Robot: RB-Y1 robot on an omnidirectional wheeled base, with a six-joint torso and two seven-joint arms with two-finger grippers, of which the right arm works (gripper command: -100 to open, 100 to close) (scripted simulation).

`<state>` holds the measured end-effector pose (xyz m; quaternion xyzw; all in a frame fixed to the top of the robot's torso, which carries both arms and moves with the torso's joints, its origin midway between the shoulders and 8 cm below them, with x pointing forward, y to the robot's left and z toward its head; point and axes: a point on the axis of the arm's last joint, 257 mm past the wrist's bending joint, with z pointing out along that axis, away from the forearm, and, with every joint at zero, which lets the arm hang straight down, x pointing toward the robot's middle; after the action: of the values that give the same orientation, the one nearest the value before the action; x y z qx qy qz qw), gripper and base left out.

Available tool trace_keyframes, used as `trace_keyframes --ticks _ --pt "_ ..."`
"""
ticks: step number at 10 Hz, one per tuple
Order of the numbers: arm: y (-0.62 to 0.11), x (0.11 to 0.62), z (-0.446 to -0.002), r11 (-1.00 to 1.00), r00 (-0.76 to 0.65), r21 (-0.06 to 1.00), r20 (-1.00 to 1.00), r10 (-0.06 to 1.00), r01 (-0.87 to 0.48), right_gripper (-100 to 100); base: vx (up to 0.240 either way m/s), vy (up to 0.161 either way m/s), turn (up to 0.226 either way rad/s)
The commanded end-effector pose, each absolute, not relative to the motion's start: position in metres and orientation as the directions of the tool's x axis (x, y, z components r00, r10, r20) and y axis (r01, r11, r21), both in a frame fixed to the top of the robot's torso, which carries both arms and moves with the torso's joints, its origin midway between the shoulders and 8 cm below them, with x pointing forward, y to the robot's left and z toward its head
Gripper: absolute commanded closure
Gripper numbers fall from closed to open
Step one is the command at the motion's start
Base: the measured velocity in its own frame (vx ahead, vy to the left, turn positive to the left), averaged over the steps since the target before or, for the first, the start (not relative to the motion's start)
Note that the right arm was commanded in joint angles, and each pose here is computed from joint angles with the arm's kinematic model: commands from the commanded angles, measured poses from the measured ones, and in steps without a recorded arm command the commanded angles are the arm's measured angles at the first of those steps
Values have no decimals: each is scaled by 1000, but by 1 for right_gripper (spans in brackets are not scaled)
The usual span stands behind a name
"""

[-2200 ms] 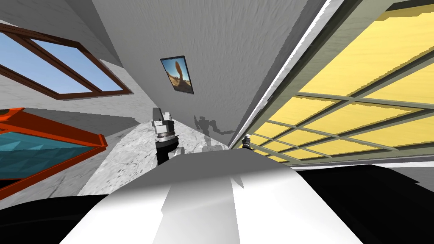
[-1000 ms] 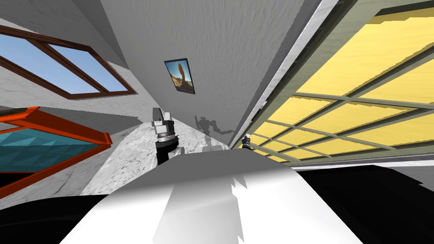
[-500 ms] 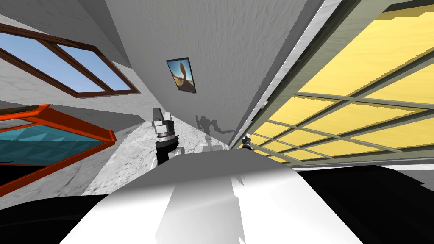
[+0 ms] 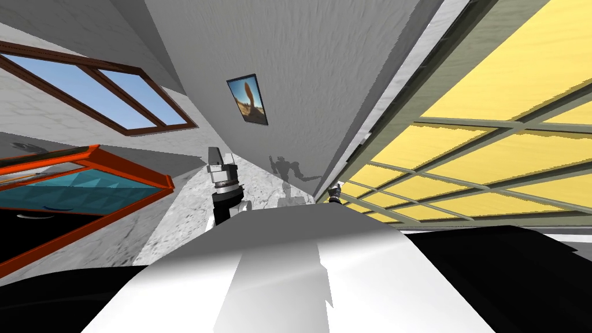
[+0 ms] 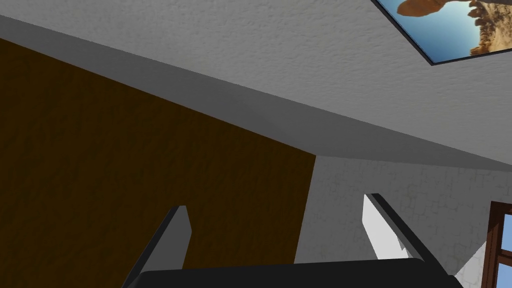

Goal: Pull the door open

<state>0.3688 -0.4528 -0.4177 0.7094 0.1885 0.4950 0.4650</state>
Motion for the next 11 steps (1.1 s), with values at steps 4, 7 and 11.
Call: trace_keyframes --ticks 4,7,11 --pt "-461 358 -412 -573 420 769 636 647 -284 -100 -54 -25 28" --pt "-459 354 -411 -625 393 706 706 589 -333 -100 -49 -9 60" --pt "-455 347 -408 -692 342 597 801 491 -406 -100 -48 -3 61"
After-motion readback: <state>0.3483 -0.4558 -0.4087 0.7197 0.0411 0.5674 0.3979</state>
